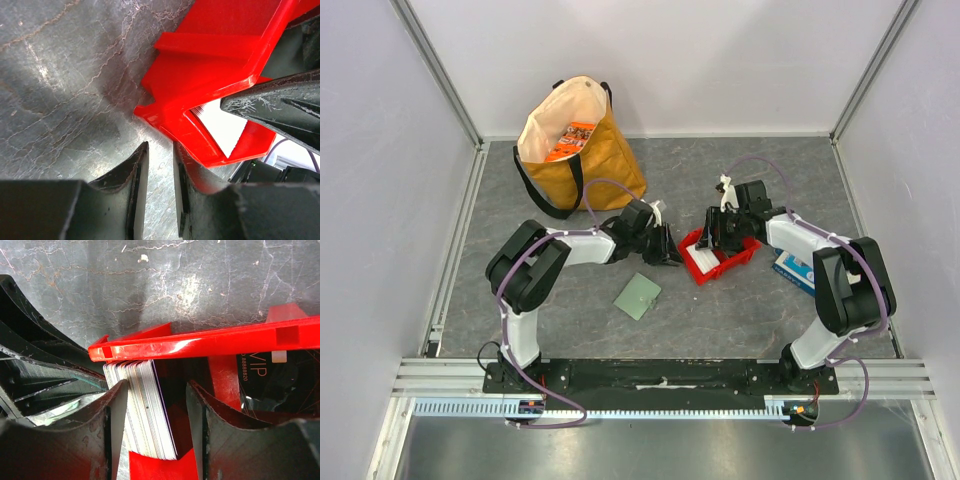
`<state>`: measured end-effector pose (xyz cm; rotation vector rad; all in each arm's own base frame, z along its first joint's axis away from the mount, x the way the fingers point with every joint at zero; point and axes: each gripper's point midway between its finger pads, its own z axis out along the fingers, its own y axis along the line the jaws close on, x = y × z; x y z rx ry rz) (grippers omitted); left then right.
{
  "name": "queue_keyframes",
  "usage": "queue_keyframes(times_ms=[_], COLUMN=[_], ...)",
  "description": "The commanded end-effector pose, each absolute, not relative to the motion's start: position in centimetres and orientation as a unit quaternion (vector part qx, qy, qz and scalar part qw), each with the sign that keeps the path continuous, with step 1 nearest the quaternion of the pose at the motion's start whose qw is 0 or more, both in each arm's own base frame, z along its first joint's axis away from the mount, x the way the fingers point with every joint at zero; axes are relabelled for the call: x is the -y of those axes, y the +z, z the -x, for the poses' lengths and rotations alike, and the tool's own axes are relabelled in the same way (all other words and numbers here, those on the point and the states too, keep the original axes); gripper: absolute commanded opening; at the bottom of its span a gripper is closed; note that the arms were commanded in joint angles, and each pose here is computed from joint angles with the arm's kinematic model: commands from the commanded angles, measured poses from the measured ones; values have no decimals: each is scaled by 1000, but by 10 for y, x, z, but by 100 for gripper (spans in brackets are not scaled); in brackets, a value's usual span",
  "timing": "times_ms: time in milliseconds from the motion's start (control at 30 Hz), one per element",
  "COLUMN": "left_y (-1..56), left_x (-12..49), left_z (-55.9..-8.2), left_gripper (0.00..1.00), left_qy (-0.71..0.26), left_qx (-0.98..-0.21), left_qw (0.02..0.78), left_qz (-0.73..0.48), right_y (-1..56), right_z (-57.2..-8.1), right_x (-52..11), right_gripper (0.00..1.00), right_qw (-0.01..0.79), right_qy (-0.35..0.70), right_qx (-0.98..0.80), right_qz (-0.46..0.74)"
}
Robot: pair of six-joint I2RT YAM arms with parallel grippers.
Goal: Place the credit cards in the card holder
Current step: Pick up the credit card from the storage box.
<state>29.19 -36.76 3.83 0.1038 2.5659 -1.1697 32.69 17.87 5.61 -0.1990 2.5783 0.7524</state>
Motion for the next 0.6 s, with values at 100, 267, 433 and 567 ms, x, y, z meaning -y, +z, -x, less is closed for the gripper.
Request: queue_keyframes(times_ms=[100,267,433,567], left_y=[50,47,46,45], left_x=[376,376,374,373], left_z=[-316,-316,-315,-314], left_gripper=[31,30,30,29], left_qy=[-411,-408,-404,-402], left_qx=[-891,-893,-895,-896], left_qw=[188,186,185,184], left_qz=[-33,-35,-38,-38], right_y=[71,76,75,80], right_z=[-322,-322,-323,-323], right_x=[-186,-185,-182,-184], right_gripper=[51,48,46,42], right_qw=[222,225,224,228], right_qy=[292,289,279,286], right_qx=[-927,-927,-931,-927], right_qz=[73,75,76,81])
